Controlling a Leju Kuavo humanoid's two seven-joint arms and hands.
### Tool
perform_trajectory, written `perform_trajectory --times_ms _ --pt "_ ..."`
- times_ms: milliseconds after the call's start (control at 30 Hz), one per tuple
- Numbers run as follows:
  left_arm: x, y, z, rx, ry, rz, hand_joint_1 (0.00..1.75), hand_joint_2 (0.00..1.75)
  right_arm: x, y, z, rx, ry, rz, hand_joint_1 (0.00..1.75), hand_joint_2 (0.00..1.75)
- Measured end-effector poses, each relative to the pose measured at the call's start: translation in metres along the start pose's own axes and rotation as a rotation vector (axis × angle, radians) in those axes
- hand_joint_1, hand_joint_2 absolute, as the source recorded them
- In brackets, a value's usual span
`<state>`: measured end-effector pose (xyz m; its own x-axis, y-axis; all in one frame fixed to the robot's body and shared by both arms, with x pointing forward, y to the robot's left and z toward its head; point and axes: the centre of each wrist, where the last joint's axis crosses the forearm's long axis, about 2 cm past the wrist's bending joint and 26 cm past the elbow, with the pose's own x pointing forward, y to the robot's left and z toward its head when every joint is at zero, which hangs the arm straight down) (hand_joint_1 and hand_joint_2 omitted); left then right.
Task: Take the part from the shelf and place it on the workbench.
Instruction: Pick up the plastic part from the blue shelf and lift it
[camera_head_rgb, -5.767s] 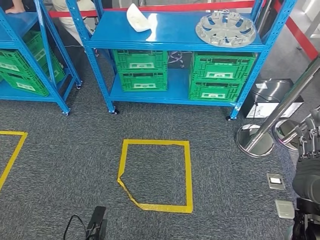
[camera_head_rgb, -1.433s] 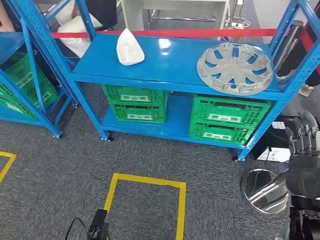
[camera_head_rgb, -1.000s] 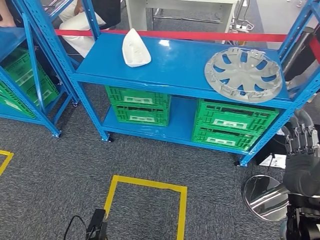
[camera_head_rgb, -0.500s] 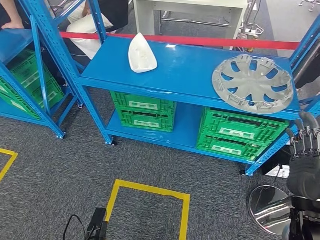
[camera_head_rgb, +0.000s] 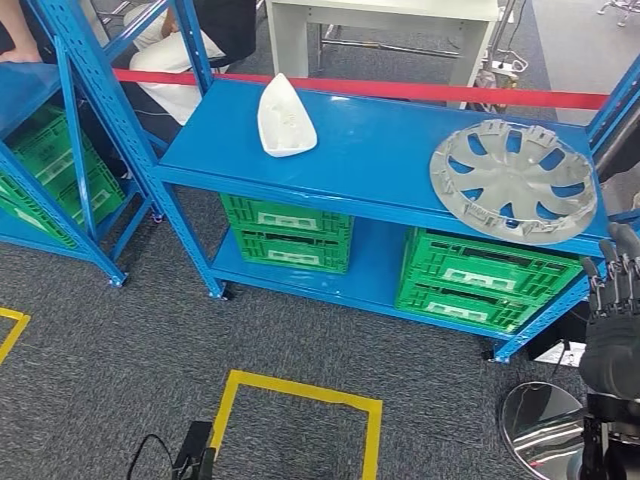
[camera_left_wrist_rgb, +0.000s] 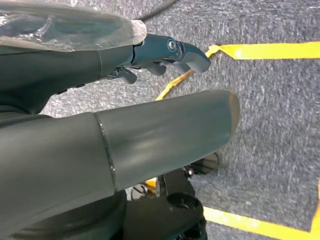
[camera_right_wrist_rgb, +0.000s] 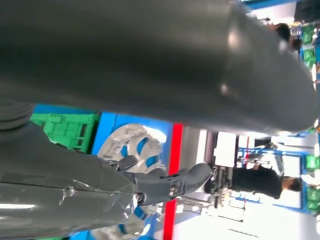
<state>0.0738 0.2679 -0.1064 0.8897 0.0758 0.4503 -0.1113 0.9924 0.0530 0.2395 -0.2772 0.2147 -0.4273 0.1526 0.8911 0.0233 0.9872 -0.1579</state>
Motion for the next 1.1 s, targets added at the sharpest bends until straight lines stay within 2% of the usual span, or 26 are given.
perform_trajectory --times_ms 667,1100 --pt "0.010 -0.001 -0.003 -0.007 -0.016 -0.010 0.00 0.00 0.011 -0.008 0.007 -0.034 -0.011 0.010 0.00 0.00" --pt "0.007 0.001 -0.002 -0.001 -0.013 -0.006 0.00 0.00 0.014 -0.007 0.007 -0.034 -0.021 0.018 0.00 0.00"
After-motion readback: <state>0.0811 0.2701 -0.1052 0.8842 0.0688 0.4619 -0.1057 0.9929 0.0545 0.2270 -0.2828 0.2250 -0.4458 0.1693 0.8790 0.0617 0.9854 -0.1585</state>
